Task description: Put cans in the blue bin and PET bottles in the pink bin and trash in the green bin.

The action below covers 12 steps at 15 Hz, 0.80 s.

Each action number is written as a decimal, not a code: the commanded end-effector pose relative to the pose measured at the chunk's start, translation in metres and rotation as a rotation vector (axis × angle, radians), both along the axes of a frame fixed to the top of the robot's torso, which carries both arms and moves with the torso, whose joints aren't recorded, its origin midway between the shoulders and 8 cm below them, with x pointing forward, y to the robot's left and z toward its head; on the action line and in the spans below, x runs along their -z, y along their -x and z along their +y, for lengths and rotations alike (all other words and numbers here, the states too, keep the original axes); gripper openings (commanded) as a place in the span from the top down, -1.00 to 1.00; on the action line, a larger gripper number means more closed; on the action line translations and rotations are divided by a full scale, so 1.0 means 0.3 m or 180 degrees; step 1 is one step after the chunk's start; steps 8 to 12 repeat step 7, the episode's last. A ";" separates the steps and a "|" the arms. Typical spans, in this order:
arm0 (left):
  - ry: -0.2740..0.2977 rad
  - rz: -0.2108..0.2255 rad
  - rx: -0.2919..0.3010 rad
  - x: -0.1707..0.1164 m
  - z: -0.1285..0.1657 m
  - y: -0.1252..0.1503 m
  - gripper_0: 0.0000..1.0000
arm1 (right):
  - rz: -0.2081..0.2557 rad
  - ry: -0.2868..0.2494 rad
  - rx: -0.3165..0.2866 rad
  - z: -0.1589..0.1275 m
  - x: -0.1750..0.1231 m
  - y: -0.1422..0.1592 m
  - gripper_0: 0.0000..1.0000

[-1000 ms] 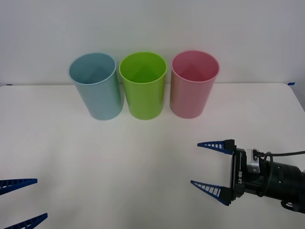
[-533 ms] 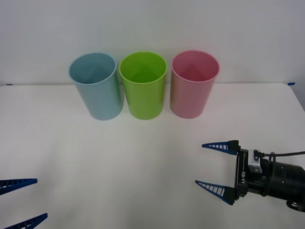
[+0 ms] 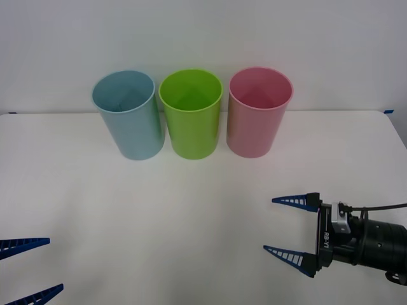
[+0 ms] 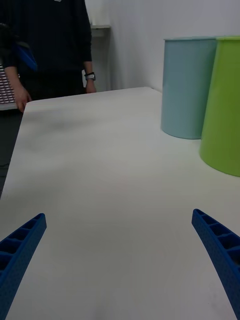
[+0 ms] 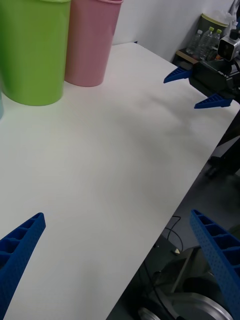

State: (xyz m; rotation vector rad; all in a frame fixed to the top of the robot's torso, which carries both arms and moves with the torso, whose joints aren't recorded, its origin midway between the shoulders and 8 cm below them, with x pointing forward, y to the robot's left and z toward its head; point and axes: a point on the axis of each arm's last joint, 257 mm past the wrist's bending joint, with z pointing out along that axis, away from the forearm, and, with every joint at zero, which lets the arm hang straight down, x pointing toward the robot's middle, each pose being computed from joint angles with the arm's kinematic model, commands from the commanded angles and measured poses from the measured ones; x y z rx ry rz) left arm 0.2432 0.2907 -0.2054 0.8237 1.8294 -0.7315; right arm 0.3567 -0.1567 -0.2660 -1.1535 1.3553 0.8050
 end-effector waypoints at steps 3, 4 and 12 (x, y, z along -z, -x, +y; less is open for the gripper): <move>0.0000 0.0000 0.0000 0.000 0.000 0.000 -1.00 | 0.0007 -0.0004 -0.0012 0.001 0.001 0.002 -1.00; 0.0000 0.0000 0.0000 0.000 0.000 0.000 -1.00 | 0.0007 -0.0004 -0.0012 0.001 0.001 0.002 -1.00; 0.0000 0.0000 0.0000 0.000 0.000 0.000 -1.00 | 0.0007 -0.0004 -0.0012 0.001 0.001 0.002 -1.00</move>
